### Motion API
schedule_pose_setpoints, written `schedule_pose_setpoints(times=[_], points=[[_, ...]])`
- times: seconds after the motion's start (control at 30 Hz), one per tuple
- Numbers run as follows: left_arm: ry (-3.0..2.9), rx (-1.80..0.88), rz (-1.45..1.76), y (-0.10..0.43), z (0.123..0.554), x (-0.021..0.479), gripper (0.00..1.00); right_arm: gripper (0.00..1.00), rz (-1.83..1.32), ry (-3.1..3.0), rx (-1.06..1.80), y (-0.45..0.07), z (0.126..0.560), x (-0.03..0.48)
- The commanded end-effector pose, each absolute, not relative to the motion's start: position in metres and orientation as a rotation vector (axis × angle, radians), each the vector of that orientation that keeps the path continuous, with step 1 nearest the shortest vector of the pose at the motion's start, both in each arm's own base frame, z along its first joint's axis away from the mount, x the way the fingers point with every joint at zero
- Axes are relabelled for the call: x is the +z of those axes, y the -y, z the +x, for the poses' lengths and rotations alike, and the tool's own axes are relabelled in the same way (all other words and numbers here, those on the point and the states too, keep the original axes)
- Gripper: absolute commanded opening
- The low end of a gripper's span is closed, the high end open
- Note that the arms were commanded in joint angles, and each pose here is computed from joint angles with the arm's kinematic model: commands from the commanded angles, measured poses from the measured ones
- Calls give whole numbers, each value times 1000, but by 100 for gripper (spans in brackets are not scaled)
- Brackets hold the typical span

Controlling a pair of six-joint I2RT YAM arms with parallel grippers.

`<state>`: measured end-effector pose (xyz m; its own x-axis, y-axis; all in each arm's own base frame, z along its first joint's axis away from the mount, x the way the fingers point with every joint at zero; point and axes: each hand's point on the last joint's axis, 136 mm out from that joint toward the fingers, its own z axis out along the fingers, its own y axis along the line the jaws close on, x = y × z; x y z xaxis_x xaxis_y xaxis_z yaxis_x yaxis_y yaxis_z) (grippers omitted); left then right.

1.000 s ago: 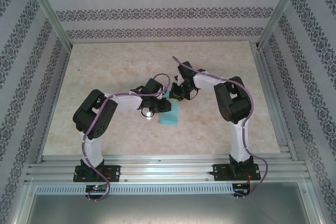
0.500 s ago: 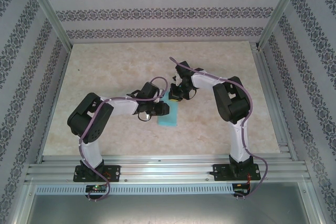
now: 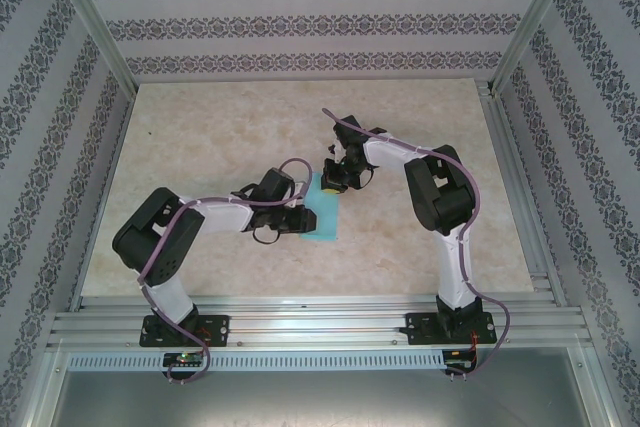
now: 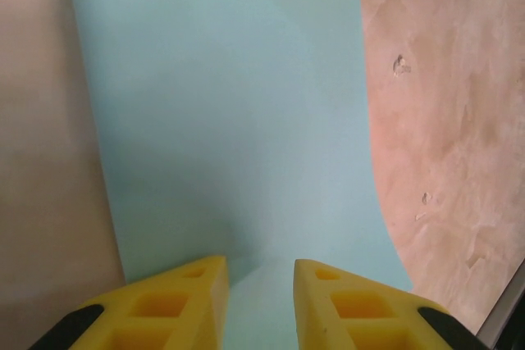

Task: Fold a paper plane with a square sheet of paper (fold left side to right side)
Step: First fold in half a square sheet of paper at the center of the table.

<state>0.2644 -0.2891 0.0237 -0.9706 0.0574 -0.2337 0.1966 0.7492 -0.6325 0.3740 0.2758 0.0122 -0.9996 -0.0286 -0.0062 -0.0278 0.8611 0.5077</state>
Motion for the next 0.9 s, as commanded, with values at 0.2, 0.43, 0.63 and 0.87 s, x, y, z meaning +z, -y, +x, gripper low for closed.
schedule_pose_setpoints(times=[0.2, 0.43, 0.63, 0.87], points=[[-2906, -1051, 256, 276, 201, 7, 28, 8, 29, 3055, -584, -251, 370, -26], [-2852, -1068, 250, 270, 201, 32, 28, 8, 49, 3049, -599, -253, 369, -25], [-2698, -1139, 205, 277, 252, 82, 28, 8, 70, 3049, -598, -253, 368, -24], [-2707, -1178, 253, 305, 294, 72, 23, 8, 81, 3051, -601, -255, 370, -21]])
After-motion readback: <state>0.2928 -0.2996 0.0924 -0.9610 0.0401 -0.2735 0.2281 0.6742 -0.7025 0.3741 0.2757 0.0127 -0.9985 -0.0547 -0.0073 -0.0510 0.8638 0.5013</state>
